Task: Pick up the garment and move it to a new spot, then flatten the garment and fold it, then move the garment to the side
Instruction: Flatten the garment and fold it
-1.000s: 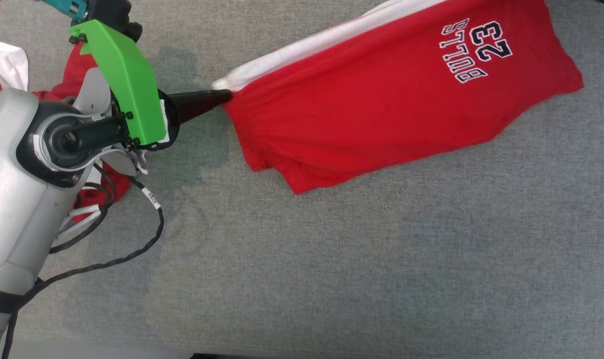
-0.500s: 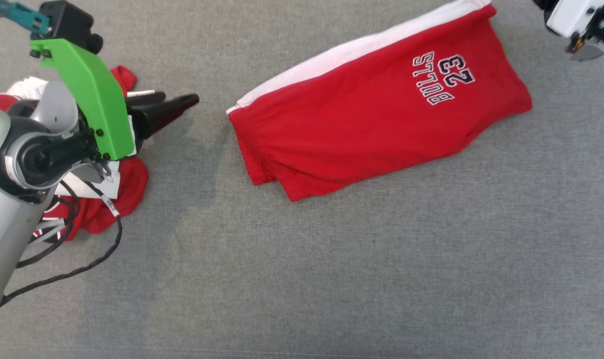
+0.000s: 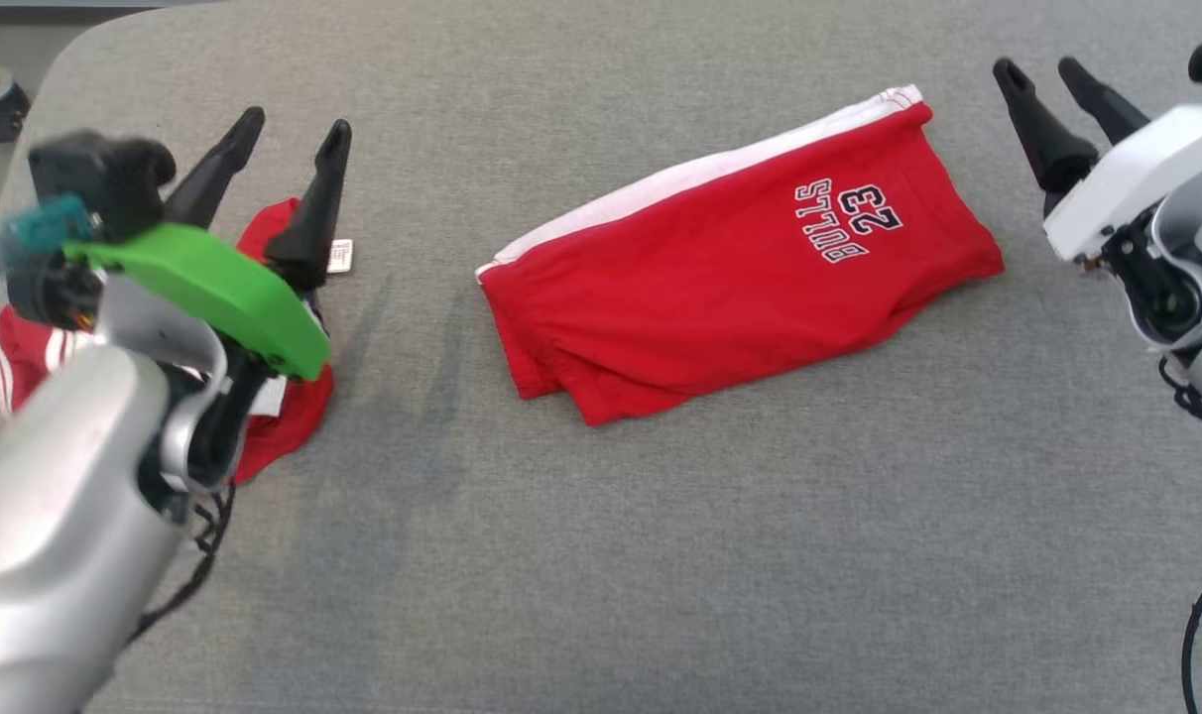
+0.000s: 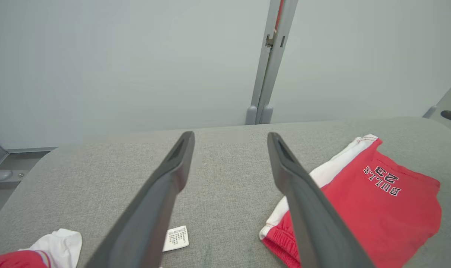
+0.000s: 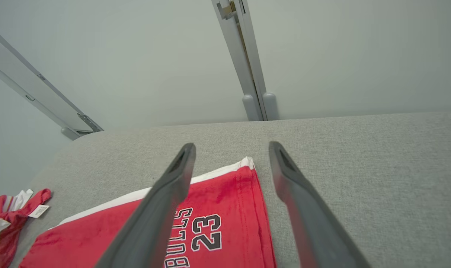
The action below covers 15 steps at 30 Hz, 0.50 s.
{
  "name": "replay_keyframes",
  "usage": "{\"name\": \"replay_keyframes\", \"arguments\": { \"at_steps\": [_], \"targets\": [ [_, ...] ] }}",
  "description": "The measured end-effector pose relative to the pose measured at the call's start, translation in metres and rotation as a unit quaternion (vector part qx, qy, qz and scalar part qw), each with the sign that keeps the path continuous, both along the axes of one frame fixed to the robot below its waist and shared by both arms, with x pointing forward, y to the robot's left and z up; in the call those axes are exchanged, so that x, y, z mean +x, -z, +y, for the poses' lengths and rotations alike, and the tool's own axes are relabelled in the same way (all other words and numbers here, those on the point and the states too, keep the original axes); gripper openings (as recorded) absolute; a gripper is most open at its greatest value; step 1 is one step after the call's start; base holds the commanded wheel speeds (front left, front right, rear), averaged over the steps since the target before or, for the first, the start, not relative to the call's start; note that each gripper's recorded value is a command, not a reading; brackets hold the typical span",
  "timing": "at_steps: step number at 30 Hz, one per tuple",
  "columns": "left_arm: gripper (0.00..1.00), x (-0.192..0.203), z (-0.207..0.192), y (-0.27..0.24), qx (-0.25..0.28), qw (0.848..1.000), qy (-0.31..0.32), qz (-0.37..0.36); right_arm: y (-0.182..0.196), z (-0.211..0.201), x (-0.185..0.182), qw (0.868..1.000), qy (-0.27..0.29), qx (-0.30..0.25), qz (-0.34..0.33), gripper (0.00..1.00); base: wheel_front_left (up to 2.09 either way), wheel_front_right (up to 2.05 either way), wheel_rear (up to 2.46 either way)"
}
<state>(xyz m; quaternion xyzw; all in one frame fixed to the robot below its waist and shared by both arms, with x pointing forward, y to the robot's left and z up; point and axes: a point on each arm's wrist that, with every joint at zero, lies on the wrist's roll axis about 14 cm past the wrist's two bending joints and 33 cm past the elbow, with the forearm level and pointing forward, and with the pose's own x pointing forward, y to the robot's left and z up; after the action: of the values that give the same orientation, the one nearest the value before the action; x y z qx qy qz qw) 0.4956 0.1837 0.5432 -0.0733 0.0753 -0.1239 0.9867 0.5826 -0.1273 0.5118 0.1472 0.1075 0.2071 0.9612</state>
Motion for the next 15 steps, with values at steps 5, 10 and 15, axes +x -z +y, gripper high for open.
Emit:
{"name": "replay_keyframes", "arguments": {
  "at_steps": [5,10,15],
  "targets": [
    [1.00,-0.018,0.002,0.002,0.021,0.997,-0.042,-0.068,0.031,0.005,-0.002,0.999,-0.008,-0.044,0.028,1.00,0.00,0.00,0.00],
    [1.00,-0.039,-0.010,0.011,0.015,0.994,-0.068,-0.086,0.062,0.007,-0.001,0.994,-0.013,-0.077,0.077,1.00,0.00,0.00,0.00],
    [1.00,-0.056,-0.005,0.019,-0.004,0.991,-0.110,-0.082,0.083,0.010,0.004,0.989,-0.006,-0.080,0.127,1.00,0.00,0.00,0.00]
  ]
}}
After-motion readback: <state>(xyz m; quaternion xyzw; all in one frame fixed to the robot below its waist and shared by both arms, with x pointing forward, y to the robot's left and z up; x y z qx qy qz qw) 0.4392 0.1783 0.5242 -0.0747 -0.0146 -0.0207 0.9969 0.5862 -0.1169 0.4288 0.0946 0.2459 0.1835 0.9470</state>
